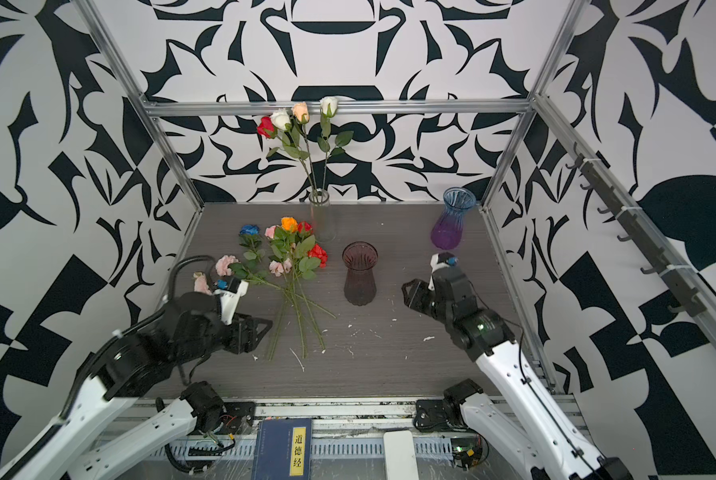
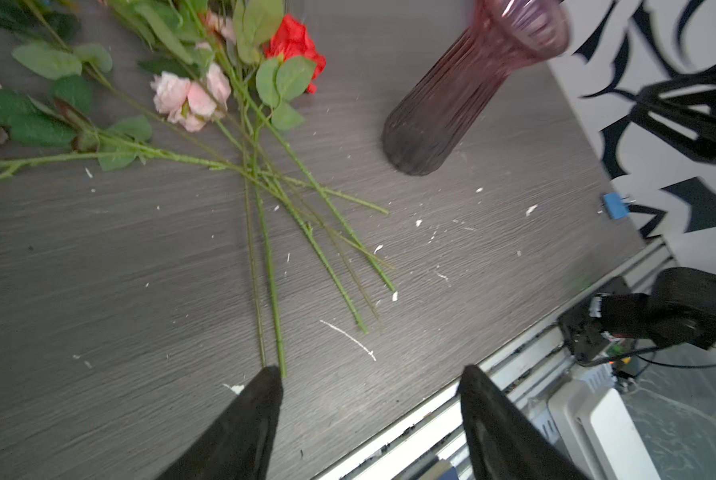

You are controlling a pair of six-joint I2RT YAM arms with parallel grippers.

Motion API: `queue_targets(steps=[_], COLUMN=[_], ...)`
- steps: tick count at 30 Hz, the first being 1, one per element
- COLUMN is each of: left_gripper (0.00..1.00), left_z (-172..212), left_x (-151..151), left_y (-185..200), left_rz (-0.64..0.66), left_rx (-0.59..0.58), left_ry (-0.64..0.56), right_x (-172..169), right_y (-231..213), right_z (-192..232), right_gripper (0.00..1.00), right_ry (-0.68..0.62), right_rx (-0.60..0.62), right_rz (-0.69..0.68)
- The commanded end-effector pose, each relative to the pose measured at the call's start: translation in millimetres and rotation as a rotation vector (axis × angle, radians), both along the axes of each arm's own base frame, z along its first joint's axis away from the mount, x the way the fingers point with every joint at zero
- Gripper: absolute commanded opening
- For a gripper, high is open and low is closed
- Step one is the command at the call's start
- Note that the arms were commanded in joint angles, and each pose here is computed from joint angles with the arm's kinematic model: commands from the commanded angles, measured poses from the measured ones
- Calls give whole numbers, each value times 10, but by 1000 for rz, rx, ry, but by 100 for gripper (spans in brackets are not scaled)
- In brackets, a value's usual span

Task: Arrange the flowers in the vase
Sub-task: 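Open the right gripper and draw it back while the left gripper reaches for the bunch, then grasp a pink rose stem in the loose bunch with the left gripper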

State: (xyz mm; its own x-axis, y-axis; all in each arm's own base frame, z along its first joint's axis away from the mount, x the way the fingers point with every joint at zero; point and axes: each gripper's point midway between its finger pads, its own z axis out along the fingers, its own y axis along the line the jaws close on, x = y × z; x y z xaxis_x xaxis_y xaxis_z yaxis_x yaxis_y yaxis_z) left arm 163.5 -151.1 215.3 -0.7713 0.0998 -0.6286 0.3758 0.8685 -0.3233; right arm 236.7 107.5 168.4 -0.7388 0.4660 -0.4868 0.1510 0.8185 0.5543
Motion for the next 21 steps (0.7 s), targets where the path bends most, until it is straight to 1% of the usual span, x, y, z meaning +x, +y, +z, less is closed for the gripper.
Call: queue_targets(steps=[1,4,6,7,9,11,12,14,15,16,19,21], left_gripper=[73,73,72,70,68,67,66,60,57,56,56,56], left_z=[-31,-115,-162,-177,-223,-289,-330,-422,-464,-506,-704,-790], left_x=[234,499,716,836,1056,1280,1359,1526,1580,1637,1784,1863], left_y=[-173,-303,-288,-255,-139,47,121,319,384,456,651,726], left_rz=[25,46,81,106,169,261,303,399,427,457,544,583], left_rx=[1,-13,-61,-105,-188,-282,-324,-412,-434,-443,-399,-389], left_ry=[22,71,122,151,200,246,272,324,337,342,361,374], right_x=[7,-70,-110,-109,-96,-99,-103,-101,-104,-117,-145,-177], right_y=[20,-22,-48,-36,-17,-30,-32,-25,-33,-57,-143,-199], right_z=[-410,-694,-796,-813,-834,-900,-932,-948,-946,-940,-957,-1027], right_gripper=[46,46,46,46,49,56,57,57,57,57,57,56], right_ry=[44,91,122,127,128,140,142,130,122,115,96,107], right_rx=[119,112,104,110,121,134,142,172,179,178,207,233], right_rz=[-106,-131,-146,-145,-144,-169,-174,-172,-173,-177,-214,-251])
